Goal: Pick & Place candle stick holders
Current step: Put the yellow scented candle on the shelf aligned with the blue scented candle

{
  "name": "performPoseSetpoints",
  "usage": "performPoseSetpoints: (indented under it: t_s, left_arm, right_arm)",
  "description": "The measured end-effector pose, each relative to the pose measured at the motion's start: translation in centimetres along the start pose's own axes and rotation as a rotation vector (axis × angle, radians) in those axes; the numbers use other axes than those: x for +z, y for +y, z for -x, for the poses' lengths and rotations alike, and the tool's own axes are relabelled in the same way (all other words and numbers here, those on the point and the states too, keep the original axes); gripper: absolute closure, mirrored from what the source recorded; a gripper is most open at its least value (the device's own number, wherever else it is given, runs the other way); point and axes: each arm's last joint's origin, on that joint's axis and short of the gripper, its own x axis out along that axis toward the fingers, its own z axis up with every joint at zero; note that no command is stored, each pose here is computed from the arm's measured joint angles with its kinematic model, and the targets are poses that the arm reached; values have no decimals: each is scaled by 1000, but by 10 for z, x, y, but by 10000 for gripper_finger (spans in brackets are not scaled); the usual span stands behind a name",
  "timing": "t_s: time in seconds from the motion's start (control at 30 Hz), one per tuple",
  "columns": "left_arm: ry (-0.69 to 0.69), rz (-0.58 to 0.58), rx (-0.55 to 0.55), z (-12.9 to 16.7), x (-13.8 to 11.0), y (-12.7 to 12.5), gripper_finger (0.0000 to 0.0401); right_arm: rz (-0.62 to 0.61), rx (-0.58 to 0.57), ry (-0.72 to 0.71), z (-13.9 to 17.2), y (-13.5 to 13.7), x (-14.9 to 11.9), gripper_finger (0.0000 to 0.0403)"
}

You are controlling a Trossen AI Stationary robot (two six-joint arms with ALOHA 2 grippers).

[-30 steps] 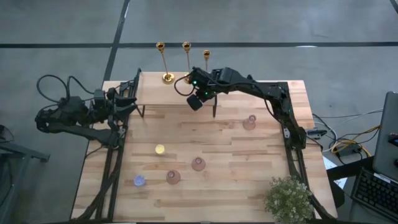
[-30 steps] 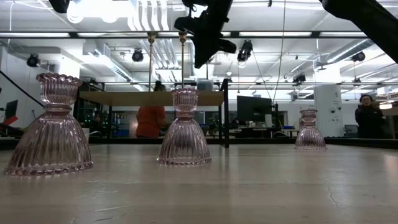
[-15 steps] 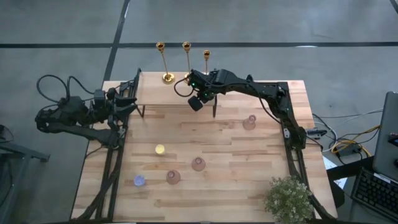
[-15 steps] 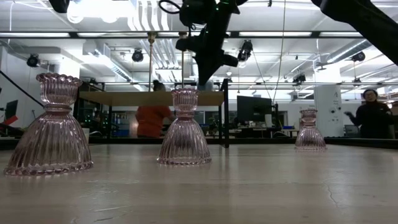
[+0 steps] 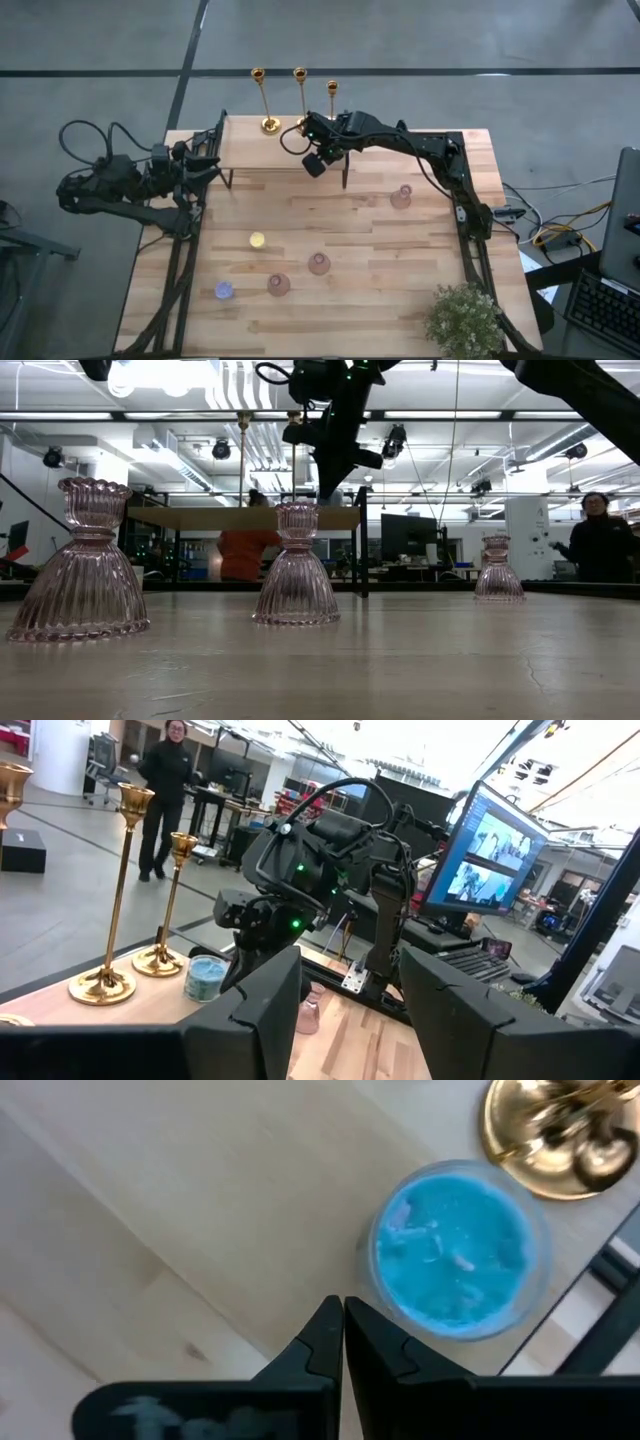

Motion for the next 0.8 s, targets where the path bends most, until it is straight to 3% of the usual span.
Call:
performPoseSetpoints:
  t_s: [0.8]
  left_arm:
    - [0,26,0,0,0,0,224]
  right_arm:
    - [64,146,-93,49,50,-16,394]
